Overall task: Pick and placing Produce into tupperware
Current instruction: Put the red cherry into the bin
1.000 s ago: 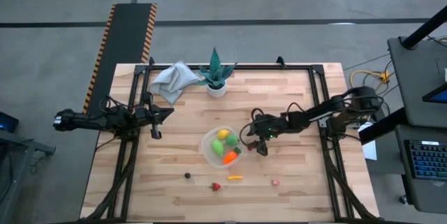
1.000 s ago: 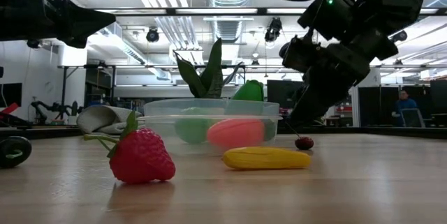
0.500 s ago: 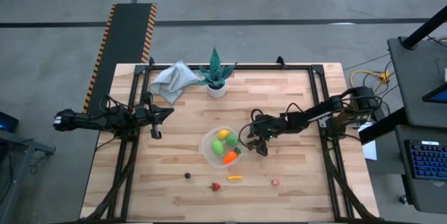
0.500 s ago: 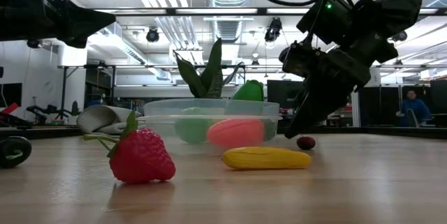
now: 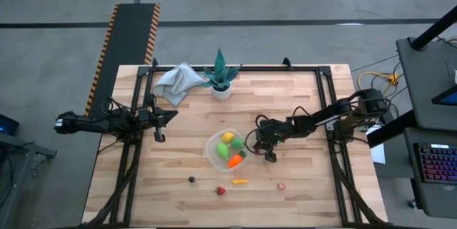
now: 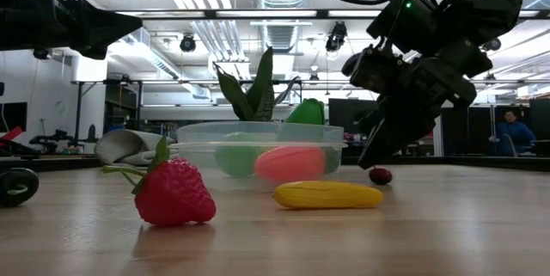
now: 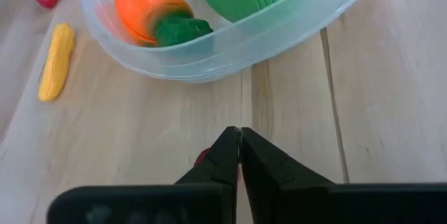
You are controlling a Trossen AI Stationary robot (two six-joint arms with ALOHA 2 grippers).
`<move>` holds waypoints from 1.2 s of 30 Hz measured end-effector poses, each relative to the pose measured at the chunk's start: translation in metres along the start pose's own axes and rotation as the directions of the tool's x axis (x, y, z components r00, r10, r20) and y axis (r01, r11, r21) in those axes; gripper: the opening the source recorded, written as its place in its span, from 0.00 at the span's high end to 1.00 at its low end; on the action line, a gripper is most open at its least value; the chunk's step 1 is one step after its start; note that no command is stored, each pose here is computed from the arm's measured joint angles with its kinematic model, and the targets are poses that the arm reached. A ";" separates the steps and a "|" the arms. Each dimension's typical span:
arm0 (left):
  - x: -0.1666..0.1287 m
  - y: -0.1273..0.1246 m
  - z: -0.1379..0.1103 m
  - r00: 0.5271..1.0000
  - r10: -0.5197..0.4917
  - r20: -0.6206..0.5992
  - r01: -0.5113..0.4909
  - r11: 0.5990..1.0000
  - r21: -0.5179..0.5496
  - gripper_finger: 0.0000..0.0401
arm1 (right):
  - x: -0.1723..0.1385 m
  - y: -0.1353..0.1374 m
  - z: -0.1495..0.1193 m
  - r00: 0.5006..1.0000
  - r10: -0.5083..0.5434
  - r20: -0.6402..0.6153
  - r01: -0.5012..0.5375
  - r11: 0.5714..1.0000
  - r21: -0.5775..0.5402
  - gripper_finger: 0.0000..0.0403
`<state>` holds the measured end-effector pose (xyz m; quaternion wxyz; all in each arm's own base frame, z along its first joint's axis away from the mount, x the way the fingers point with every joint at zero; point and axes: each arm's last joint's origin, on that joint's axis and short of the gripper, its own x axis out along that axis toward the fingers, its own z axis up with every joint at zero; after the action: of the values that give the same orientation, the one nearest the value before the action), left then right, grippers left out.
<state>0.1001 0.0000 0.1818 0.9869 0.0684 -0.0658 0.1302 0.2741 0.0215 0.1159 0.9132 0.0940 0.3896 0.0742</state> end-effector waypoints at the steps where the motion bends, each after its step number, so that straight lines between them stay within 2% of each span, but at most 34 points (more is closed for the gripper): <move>1: 0.000 0.000 0.000 1.000 0.000 0.000 0.000 1.000 0.000 1.00 | -0.001 0.000 0.001 1.000 0.001 0.002 -0.001 1.000 0.004 0.98; 11: 0.000 0.000 0.000 1.000 0.000 0.000 0.000 1.000 0.000 1.00 | -0.035 0.019 0.041 0.997 0.041 0.063 -0.040 0.999 -0.021 0.98; 18: 0.000 0.000 0.000 1.000 0.000 0.000 0.000 1.000 0.000 1.00 | -0.048 0.043 0.078 0.976 0.100 0.191 -0.068 0.984 -0.168 0.98; 22: 0.000 0.000 0.000 1.000 0.000 0.000 0.000 1.000 0.000 1.00 | -0.036 0.047 0.092 0.975 0.095 0.199 -0.043 0.967 -0.252 0.98; 27: 0.000 0.000 0.000 1.000 0.000 0.002 0.000 1.000 -0.001 1.00 | -0.003 0.045 0.099 0.987 0.076 0.139 -0.029 0.949 -0.313 0.98; 32: 0.000 0.000 0.000 1.000 0.000 0.001 0.000 1.000 -0.001 1.00 | 0.027 0.042 0.104 0.997 0.055 0.053 -0.035 0.943 -0.330 0.98; 36: 0.000 0.000 0.000 1.000 -0.001 0.001 0.001 1.000 -0.001 1.00 | 0.037 0.043 0.110 0.999 0.044 0.001 -0.041 0.938 -0.344 0.98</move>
<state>0.1001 -0.0001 0.1819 0.9869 0.0681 -0.0666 0.1299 0.3769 0.0582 0.1745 0.9154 -0.0582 0.3645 0.1604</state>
